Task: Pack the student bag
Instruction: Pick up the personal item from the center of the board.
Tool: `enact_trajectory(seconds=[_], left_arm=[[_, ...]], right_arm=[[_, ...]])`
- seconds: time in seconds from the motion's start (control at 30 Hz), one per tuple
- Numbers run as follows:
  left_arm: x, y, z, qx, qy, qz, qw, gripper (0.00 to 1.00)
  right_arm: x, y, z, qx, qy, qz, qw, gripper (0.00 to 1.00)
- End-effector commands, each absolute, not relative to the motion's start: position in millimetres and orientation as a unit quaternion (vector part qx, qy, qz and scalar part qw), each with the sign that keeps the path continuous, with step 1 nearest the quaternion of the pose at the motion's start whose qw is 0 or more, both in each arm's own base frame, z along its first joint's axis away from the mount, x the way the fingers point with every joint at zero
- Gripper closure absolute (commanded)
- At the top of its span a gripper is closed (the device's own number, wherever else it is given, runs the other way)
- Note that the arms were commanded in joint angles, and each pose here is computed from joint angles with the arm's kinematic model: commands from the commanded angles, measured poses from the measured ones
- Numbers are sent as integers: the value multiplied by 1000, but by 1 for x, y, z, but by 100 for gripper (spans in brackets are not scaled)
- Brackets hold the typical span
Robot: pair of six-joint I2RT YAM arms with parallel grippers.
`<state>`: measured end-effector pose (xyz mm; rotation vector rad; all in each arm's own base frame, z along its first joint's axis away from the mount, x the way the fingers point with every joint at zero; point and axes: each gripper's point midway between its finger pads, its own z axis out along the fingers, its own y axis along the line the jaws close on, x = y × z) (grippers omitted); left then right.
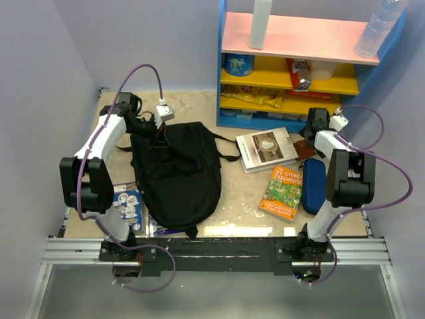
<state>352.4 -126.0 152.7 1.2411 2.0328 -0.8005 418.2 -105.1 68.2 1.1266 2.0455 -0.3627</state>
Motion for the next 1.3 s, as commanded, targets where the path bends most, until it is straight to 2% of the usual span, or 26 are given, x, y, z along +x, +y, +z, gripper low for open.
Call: enact_trajectory(seconds=[0.0, 0.53, 0.87, 1.1, 1.13, 1.23, 1.27], left_arm=[[343, -135, 168, 478, 746, -331, 324, 100], [339, -135, 167, 487, 743, -332, 317, 100], [338, -136, 166, 490, 741, -335, 315, 100], [334, -136, 167, 492, 737, -340, 314, 100], [333, -136, 167, 493, 737, -338, 315, 100], [332, -136, 164, 494, 737, -337, 314, 100], [331, -136, 163, 493, 737, -340, 313, 100]], right_arm=[[428, -114, 74, 433, 803, -168, 373, 1], [445, -84, 39, 413, 833, -159, 332, 1], [407, -84, 13, 387, 861, -200, 262, 1], [402, -84, 10, 379, 866, -205, 255, 2], [403, -83, 10, 377, 867, -203, 256, 3], [403, -81, 18, 375, 865, -193, 271, 26], [406, -81, 25, 377, 861, -188, 286, 42]])
